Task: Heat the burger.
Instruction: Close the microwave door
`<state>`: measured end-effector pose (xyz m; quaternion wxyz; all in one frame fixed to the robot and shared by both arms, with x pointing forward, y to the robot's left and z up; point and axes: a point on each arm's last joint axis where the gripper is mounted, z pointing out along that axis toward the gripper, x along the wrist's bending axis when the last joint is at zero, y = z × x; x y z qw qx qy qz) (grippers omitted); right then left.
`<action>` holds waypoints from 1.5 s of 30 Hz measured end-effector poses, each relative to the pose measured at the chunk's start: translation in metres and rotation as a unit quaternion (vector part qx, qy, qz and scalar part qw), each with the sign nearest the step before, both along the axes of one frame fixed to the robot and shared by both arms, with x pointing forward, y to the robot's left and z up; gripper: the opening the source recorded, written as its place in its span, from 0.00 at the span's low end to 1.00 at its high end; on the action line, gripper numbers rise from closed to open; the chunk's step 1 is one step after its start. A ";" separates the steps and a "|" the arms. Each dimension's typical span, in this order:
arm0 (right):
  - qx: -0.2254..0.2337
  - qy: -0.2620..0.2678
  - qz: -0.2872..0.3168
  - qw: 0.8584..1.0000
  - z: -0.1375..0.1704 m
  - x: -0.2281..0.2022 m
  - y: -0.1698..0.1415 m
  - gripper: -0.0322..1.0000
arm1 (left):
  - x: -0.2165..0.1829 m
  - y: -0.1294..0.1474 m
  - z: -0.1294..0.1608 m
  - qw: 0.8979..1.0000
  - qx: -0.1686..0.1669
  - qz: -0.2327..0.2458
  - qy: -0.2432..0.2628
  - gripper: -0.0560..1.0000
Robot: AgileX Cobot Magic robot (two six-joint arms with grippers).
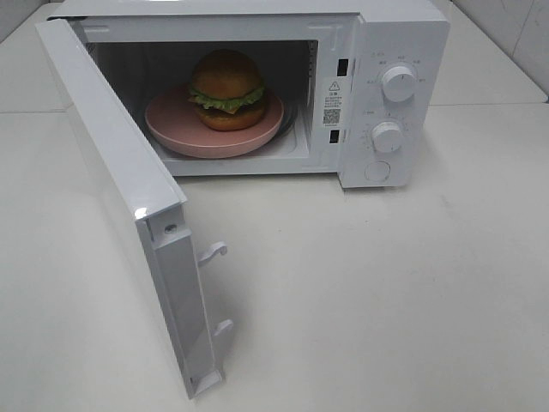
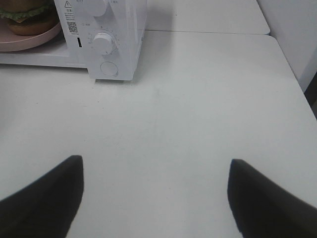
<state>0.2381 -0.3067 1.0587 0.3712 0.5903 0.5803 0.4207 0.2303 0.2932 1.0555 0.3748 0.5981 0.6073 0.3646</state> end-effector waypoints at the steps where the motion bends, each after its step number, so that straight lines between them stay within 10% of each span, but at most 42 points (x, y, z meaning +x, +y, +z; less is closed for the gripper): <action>1: 0.000 0.000 0.000 1.000 0.000 0.000 0.000 0.77 | 0.000 0.000 0.000 1.000 0.000 0.000 0.000 0.98; 37: 0.000 0.000 0.000 1.000 0.000 0.000 0.000 0.77 | 0.000 -0.001 0.000 1.000 -0.005 -0.004 -0.001 0.98; 45: 0.000 0.000 0.000 1.000 0.000 0.000 0.000 0.77 | 0.001 -0.002 0.014 0.998 -0.014 -0.007 -0.063 0.98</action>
